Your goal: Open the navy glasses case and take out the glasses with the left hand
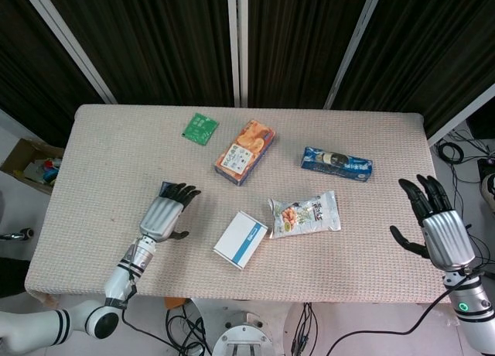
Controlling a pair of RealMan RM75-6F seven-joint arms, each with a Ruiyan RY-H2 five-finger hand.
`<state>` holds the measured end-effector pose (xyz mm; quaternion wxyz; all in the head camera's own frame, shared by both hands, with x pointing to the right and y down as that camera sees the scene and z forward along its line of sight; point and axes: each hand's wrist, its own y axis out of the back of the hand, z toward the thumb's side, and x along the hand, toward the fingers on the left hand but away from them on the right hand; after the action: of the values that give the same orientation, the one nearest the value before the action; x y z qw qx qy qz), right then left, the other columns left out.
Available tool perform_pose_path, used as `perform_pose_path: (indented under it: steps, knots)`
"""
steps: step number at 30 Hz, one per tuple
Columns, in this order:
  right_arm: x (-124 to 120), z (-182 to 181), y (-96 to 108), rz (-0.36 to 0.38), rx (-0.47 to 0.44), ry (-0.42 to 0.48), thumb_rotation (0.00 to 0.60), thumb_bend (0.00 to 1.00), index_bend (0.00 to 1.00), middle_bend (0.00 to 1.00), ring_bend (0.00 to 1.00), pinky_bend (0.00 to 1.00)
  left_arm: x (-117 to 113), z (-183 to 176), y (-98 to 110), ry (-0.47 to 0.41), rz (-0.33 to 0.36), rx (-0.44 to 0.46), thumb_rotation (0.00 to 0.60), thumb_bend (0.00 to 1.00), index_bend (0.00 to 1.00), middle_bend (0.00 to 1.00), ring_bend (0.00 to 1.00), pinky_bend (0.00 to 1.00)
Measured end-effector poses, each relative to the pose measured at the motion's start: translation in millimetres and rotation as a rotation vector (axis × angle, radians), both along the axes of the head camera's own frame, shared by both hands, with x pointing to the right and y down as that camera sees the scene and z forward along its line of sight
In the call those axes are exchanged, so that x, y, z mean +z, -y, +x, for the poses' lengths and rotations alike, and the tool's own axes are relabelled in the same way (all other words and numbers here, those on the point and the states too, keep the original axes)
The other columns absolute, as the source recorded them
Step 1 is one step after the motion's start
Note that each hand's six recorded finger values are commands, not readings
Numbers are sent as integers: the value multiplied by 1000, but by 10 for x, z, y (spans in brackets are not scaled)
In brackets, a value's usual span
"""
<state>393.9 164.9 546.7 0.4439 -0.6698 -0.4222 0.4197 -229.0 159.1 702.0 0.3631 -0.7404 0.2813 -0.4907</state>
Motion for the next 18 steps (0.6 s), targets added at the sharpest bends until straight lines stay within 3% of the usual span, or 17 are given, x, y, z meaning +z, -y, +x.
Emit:
perform_pose_path:
  steps: [5, 9, 18]
  knots:
    - [-14, 7, -3, 8, 8, 6, 600, 235, 19, 151, 0, 0, 55, -182, -5, 152, 43, 6, 600, 0, 144, 115, 91, 118]
    - [-14, 20, -18, 7, 13, 7, 600, 235, 18, 151, 0, 0, 55, -475, 18, 264, 62, -49, 600, 0, 144, 114, 91, 118]
    - [-26, 67, -40, 8, 34, 7, 600, 235, 19, 144, 0, 0, 130, -931, 207, 375, 44, -134, 600, 0, 144, 149, 92, 120]
